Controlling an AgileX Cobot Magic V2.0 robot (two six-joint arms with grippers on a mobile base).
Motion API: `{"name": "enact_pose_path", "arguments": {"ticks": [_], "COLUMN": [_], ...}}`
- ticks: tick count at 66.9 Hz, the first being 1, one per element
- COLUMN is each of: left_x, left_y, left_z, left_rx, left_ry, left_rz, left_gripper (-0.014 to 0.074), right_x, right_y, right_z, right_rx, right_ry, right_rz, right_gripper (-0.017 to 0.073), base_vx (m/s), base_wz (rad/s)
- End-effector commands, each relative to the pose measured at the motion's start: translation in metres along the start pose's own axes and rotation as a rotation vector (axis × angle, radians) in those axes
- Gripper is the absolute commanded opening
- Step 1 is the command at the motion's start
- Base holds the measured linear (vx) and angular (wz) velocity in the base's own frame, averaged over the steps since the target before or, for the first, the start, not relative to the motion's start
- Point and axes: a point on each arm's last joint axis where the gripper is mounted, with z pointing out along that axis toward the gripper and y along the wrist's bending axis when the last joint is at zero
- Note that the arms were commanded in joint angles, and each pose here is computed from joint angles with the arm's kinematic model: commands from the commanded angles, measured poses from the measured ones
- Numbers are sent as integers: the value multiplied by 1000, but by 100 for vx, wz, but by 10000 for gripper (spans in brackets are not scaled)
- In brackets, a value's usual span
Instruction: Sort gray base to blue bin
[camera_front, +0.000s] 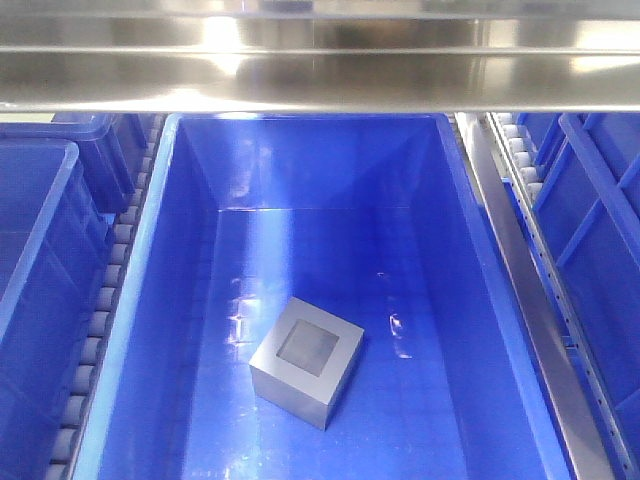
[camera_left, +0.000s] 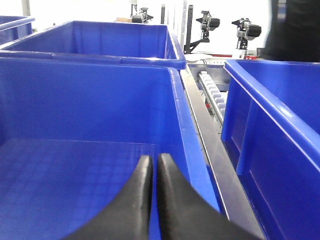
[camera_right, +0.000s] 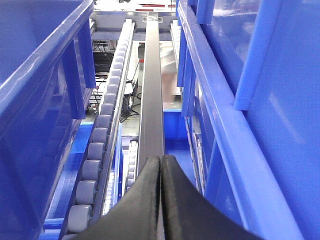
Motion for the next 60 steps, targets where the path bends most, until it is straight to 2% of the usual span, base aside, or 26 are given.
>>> {"name": "enact_pose_path", "arguments": {"ticks": [1, 60], "left_x": [-12, -12], "left_y": [-1, -1], "left_z": [-2, -2], "left_rx": [12, 12], "left_ry": [-106, -106], "left_rz": [-6, -6], "left_gripper": [-7, -7], "right_x": [-6, -6], "right_y": [0, 0], "right_z": [0, 0], "right_rx": [3, 3], "right_ry": [-89, -88], "right_rz": [-20, -20], "right_gripper": [-5, -5], "base_vx": [0, 0], "base_wz": [0, 0]}}
